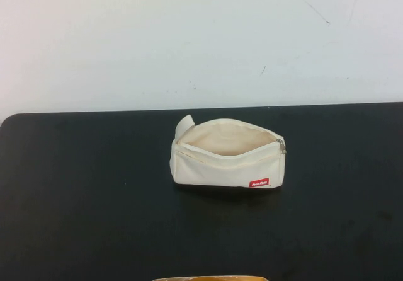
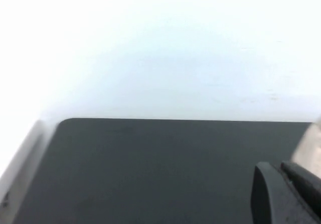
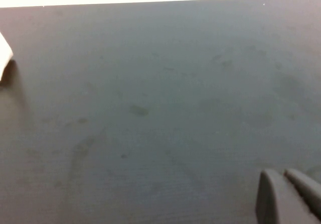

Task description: Put eraser into pencil case

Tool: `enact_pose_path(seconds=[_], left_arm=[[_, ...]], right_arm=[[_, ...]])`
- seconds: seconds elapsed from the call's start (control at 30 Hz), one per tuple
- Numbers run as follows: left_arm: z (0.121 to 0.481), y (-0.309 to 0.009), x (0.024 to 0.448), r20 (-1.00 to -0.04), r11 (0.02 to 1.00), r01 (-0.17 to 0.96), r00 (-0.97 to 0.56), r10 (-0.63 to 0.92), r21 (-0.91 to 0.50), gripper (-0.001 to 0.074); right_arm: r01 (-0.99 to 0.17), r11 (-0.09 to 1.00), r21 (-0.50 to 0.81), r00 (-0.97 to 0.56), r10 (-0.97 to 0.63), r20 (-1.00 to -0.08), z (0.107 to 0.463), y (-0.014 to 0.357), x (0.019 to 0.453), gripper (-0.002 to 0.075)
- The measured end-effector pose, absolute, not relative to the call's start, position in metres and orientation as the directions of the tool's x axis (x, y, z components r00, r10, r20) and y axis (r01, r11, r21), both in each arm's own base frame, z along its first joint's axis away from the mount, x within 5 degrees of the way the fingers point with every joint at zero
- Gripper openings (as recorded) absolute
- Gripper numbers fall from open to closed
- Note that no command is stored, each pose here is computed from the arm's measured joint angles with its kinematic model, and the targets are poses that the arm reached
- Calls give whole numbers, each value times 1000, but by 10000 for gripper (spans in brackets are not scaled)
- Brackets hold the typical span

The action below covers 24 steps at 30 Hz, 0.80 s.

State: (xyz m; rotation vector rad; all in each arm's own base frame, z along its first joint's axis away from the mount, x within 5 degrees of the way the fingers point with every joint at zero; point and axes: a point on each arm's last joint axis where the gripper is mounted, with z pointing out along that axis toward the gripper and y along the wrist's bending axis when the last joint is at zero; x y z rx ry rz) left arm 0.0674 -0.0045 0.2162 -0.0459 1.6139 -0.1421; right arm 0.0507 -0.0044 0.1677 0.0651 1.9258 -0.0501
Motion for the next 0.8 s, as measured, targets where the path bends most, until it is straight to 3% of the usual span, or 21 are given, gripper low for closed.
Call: enact_pose_path(seconds=[0.17,0.37,0.8], left_arm=[[194,-3,57,-992,993,22,-59,-112,-113,0],[175,-7,54,-960,992,47,-263,-99,-115,0],[174,-5,53,-953,992,23,-283,-111,-122,0]], right_arm=[[70,998,-3,-348,21,-937,168,-4,51,-1],[70,998,-3,-346,21,-938,168,-4,51,-1],[70,998,-3,-346,21,-938,168,-4,51,-1]])
